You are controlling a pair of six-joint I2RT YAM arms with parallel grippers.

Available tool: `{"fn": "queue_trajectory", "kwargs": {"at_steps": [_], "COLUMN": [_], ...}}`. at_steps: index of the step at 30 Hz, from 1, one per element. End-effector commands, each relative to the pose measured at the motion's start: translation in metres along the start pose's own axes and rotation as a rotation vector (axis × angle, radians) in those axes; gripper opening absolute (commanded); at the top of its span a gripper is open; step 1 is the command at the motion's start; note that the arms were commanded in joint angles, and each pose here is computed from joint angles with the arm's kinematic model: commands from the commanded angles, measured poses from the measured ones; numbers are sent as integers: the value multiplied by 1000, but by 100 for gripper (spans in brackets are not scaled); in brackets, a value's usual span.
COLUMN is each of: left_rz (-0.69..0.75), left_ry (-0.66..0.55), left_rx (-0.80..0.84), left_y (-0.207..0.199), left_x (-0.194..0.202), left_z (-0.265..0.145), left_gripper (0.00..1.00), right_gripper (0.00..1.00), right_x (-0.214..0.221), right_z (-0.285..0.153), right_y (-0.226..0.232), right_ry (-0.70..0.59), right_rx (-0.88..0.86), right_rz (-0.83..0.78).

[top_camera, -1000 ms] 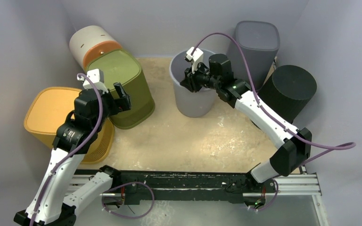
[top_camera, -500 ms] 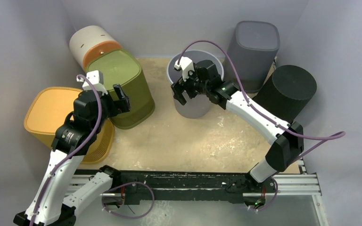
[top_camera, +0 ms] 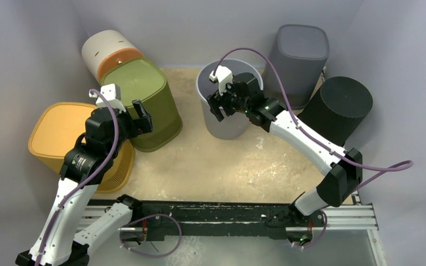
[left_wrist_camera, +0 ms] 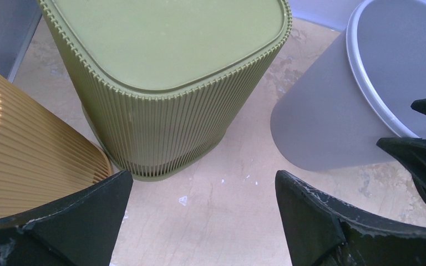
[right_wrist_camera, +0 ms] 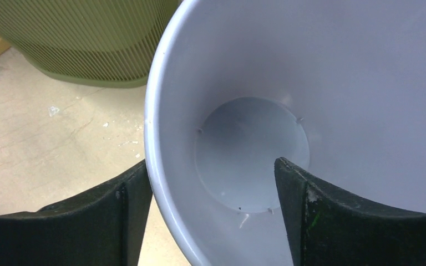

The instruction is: Turn the large container upside down

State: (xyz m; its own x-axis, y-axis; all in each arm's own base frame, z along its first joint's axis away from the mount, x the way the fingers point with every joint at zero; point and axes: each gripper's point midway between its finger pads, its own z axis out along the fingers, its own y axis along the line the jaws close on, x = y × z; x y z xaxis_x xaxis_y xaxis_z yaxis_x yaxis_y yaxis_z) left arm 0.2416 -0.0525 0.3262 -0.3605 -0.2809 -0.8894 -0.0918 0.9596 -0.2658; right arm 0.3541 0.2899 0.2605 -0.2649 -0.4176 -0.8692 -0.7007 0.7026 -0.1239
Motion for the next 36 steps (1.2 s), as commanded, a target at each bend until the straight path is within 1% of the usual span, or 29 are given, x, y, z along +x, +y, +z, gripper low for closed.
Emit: {"fn": "queue_trajectory", "kwargs": {"at_steps": [1,4,5,7,8,10,13,15,20,22,24,26,30,34,36], "left_rz": [-16,-15,-13,-15,-15,-16,-19,-17,-24,-28,-29,-28,-41,-54,-50], "left_ry": [-35,-34,-31,-31,-30,-33,-44,-47,-68,-83,-93,-97,-111,-122,-118], "left_rx": [14,11,10,11,9,10,15,17,36,38,37,36,37,45,38], "left_y": [-3,-2,-2,-1,-1,-1,-3,-4,-10,-10,-11,-11,-10,-11,-10], "left_x": [-8,-6,-5,-4,-4,-4,-10,-15,-34,-43,-51,-56,-62,-67,-68], "left_z": [-2,-2,-1,-1,-1,-1,-4,-6,-18,-25,-30,-34,-40,-46,-48], "left_gripper": [97,97,97,97,97,97,97,97,97,97,97,97,97,97,97], "right_gripper": [73,45,38,29,21,0,0,0,0,0,0,0,0,0,0], "right_x": [-22,-21,-21,-18,-17,-15,-21,-35,-97,-112,-117,-110,-106,-90,-88], "right_z": [-16,-17,-16,-15,-14,-13,-16,-25,-78,-98,-112,-118,-129,-116,-115], "right_y": [-9,-7,-5,-1,2,7,14,23,65,81,97,116,142,162,174], "right_ry": [-42,-39,-38,-30,-25,-15,-28,-68,-292,-355,-400,-417,-513,-512,-539], "right_rx": [50,39,30,5,-7,-33,-68,-118,-335,-404,-468,-541,-677,-745,-807], "right_rz": [14,14,14,13,13,22,57,96,206,246,283,325,416,480,499]}}
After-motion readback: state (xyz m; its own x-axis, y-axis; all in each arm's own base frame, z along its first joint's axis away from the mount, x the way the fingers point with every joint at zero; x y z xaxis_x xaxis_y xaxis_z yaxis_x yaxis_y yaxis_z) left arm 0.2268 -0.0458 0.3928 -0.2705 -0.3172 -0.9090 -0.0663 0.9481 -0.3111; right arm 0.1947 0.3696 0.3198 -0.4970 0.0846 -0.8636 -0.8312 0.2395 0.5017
